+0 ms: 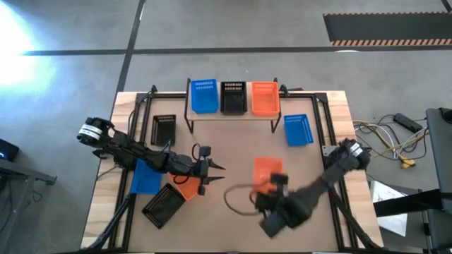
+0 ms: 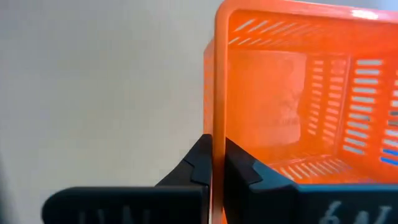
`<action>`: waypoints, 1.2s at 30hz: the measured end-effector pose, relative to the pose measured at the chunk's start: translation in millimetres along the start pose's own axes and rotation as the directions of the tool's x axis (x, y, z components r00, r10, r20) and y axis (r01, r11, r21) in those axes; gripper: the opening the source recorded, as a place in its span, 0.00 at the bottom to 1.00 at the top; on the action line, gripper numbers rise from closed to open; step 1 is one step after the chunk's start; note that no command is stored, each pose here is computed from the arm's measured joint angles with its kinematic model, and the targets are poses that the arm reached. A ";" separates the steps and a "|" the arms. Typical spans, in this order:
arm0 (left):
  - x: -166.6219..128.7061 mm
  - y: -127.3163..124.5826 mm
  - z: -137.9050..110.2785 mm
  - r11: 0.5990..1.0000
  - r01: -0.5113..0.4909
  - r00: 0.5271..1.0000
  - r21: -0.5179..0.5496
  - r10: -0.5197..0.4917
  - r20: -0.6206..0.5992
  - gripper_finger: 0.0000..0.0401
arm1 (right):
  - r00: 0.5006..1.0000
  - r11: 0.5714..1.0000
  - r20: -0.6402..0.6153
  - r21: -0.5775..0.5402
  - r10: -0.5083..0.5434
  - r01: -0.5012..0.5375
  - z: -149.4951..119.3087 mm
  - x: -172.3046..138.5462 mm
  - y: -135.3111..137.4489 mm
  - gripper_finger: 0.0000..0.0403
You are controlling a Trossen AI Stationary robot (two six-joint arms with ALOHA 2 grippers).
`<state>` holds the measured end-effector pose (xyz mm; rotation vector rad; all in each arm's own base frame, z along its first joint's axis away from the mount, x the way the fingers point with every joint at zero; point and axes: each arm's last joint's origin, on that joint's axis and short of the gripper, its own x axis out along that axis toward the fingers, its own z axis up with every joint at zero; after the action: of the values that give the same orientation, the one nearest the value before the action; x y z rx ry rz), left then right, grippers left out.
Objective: Stack baskets on shelf by color
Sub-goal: Stack the right orange bin on top of the orange bin on the shelf
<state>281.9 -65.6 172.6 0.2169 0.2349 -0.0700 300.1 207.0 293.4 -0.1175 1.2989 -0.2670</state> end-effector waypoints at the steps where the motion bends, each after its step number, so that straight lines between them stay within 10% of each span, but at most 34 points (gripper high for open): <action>1: 0.7 -0.4 -1.8 1.000 0.001 1.000 0.002 -0.001 -0.008 0.32 | 1.000 0.999 0.012 -0.037 -0.025 0.026 7.7 -5.9 -14.2 0.02; 9: 7.8 -3.3 -10.8 1.000 0.004 0.999 0.007 -0.004 -0.036 0.32 | 0.989 0.947 0.056 -0.286 -0.135 0.146 52.1 -33.6 -148.3 0.02; 19: 9.7 -4.2 -13.7 1.000 0.005 0.999 -0.017 -0.005 -0.048 0.32 | 0.985 0.964 -0.064 -0.226 -0.161 0.143 43.2 -18.3 -306.1 0.02; 36: 9.7 -4.1 -13.7 0.999 0.003 0.999 -0.046 -0.005 -0.048 0.32 | 0.995 0.997 -0.103 -0.077 0.002 -0.010 42.1 12.4 -342.7 0.02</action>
<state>287.9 -67.0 156.5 0.1728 0.2845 -0.0636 299.2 -129.1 373.6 -0.1678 1.4122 -0.2198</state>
